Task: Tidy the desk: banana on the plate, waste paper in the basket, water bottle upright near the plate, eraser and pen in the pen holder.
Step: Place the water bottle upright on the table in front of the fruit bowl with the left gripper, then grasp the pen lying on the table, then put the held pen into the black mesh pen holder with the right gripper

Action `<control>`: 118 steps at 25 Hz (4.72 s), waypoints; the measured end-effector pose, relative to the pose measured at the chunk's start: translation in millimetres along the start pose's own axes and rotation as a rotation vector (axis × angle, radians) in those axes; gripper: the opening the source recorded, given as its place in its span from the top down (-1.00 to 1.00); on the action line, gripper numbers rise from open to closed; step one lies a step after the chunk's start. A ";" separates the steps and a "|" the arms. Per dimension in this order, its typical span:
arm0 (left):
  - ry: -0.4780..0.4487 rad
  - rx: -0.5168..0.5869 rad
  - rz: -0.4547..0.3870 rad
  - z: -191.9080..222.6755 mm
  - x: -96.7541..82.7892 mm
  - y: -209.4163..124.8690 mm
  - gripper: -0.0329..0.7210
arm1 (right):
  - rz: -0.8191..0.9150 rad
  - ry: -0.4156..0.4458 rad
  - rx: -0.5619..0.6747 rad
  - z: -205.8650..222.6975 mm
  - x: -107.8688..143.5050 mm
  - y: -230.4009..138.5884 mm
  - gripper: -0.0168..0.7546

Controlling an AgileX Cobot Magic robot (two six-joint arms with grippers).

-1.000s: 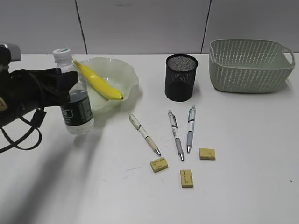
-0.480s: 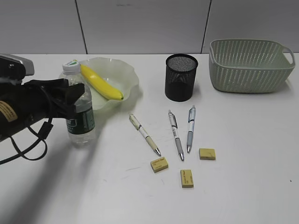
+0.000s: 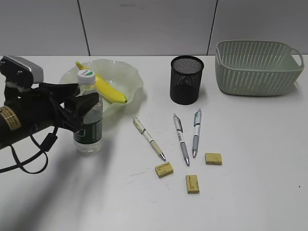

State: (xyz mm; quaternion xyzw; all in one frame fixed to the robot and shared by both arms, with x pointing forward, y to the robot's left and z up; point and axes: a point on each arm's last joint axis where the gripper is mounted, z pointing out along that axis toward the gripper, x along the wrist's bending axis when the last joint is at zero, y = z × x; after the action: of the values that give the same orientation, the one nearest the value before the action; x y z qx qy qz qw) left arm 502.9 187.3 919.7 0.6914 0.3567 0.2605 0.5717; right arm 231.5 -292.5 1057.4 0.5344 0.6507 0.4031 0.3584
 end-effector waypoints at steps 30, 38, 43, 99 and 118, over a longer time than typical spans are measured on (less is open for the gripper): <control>0.591 0.387 -0.267 -253.2 -39.0 102.2 -0.30 | 0.000 -0.002 0.000 0.0 -0.2 0.0 -0.06; 0.533 0.211 -0.276 -304.9 -64.1 84.0 -0.26 | -0.029 0.092 0.044 10.9 6.4 11.7 -0.06; 0.470 0.214 -0.237 -307.3 -70.6 78.4 -0.20 | -0.043 0.219 0.044 43.7 12.9 41.3 -0.06; 0.613 0.154 -0.264 -315.8 -74.9 75.5 -0.10 | 0.194 0.049 0.893 428.4 103.8 93.2 0.73; 0.612 0.154 -0.265 -315.8 -75.0 75.5 -0.10 | -0.070 0.286 -0.137 442.2 114.4 164.7 0.73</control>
State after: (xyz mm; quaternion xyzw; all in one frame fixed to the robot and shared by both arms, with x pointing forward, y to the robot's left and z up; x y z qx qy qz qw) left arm 229.3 312.0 1063.5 0.5701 0.6170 0.3518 0.4130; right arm 675.6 -100.2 1018.0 0.4228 0.6842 0.5060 0.3116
